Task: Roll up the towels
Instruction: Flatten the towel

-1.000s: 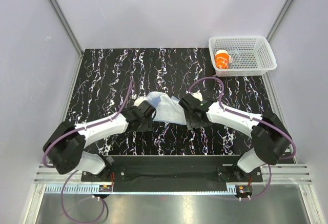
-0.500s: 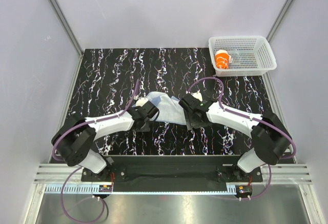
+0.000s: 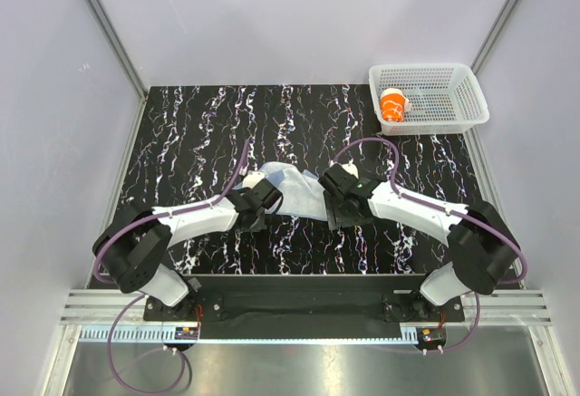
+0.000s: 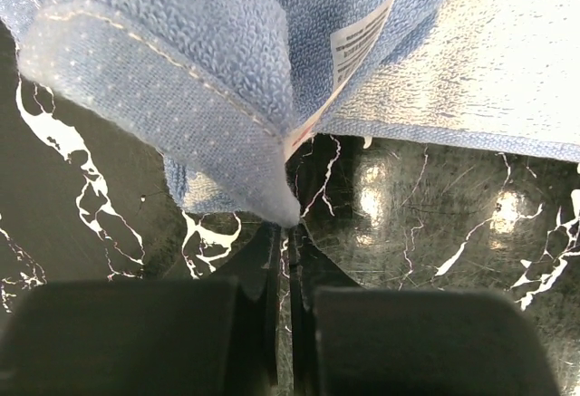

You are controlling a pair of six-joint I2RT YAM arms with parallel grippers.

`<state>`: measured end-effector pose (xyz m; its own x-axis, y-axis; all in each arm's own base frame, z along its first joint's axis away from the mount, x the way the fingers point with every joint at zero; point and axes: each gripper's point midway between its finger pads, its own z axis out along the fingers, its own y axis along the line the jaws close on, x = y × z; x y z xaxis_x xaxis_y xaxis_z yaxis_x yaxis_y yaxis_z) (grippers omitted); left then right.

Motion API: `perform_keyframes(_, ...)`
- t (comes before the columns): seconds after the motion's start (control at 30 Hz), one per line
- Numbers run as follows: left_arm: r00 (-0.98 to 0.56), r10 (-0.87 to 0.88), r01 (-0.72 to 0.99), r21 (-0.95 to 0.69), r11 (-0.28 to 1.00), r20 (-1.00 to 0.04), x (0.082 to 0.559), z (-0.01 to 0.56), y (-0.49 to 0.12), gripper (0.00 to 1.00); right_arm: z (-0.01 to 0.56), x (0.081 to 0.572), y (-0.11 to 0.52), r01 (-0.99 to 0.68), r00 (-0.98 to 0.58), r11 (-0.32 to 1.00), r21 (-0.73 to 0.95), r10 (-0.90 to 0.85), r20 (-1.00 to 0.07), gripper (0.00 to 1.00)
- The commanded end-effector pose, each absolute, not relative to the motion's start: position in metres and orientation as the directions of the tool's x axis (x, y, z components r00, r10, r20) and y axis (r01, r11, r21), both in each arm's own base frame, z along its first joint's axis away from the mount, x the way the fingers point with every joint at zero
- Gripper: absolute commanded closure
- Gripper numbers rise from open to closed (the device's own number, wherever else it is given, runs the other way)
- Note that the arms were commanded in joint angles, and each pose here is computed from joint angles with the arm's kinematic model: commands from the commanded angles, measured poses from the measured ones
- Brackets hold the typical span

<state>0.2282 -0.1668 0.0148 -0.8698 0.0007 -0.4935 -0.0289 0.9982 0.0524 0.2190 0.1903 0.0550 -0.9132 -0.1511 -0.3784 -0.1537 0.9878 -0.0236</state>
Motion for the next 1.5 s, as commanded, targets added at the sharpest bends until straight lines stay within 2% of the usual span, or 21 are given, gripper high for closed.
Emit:
perform_keyframes(0.0, -0.825, -0.004, -0.023, 0.028, 0.999, -0.565, 0.244, 0.033, -0.171, 1.0, 0.067, 0.227, 0.197, -0.115, -0.906, 0.991, 0.066, -0.078, -0.416, 0.32)
perform_keyframes(0.17, -0.815, -0.002, 0.027, -0.042, 0.999, -0.579, 0.239, 0.06, -0.178, 1.0, 0.072, 0.233, 0.19, -0.052, -0.903, 0.994, 0.096, -0.006, -0.429, 0.32)
perform_keyframes(0.27, -0.795, -0.034, 0.052, -0.123, 0.991, -0.606, 0.237, 0.086, -0.182, 1.0, 0.07, 0.237, 0.186, 0.013, -0.91, 0.977, 0.215, 0.1, -0.402, 0.32)
perform_keyframes(0.3, -0.782, -0.05, 0.059, -0.153, 0.986, -0.622, 0.236, 0.097, -0.182, 1.0, 0.072, 0.243, 0.188, 0.036, -0.911, 0.959, 0.28, 0.147, -0.386, 0.33)
perform_keyframes(0.37, -0.783, -0.074, 0.056, -0.188, 0.981, -0.617, 0.234, 0.104, -0.18, 1.0, 0.064, 0.241, 0.182, 0.07, -0.915, 0.953, 0.295, 0.179, -0.361, 0.37)
perform_keyframes(0.4, -0.78, -0.082, 0.058, -0.202, 0.978, -0.62, 0.233, 0.107, -0.179, 1.0, 0.063, 0.24, 0.186, 0.074, -0.922, 0.944, 0.322, 0.188, -0.339, 0.42)
perform_keyframes(0.5, -0.776, -0.102, 0.054, -0.227, 0.972, -0.622, 0.231, 0.111, -0.175, 1.0, 0.056, 0.237, 0.184, 0.098, -0.927, 0.945, 0.313, 0.201, -0.317, 0.46)
perform_keyframes(0.57, -0.778, -0.114, 0.051, -0.244, 0.968, -0.618, 0.23, 0.112, -0.173, 1.0, 0.052, 0.235, 0.182, 0.111, -0.93, 0.946, 0.306, 0.207, -0.304, 0.53)
perform_keyframes(0.7, -0.78, -0.12, 0.051, -0.254, 0.966, -0.614, 0.227, 0.112, -0.169, 1.0, 0.045, 0.231, 0.179, 0.137, -0.932, 0.946, 0.292, 0.223, -0.286, 0.58)
perform_keyframes(1.13, -0.777, -0.132, 0.041, -0.259, 0.965, -0.616, 0.225, 0.115, -0.161, 1.0, 0.004, 0.233, 0.177, 0.169, -0.945, 0.958, 0.23, 0.224, -0.238, 0.59)
perform_keyframes(1.3, -0.774, -0.138, 0.029, -0.252, 0.967, -0.618, 0.225, 0.114, -0.155, 1.0, 0.014, 0.244, 0.162, 0.189, -0.914, 0.965, 0.184, 0.241, -0.325, 0.59)
perform_keyframes(1.4, -0.777, -0.136, 0.026, -0.247, 0.969, -0.614, 0.224, 0.111, -0.153, 1.0, 0.045, 0.247, 0.182, 0.106, -0.892, 0.935, 0.338, 0.24, -0.383, 0.57)
perform_keyframes(1.47, -0.776, -0.134, 0.03, -0.248, 0.968, -0.616, 0.225, 0.112, -0.154, 1.0, 0.075, 0.246, 0.193, 0.048, -0.868, 0.897, 0.439, 0.256, -0.427, 0.52)
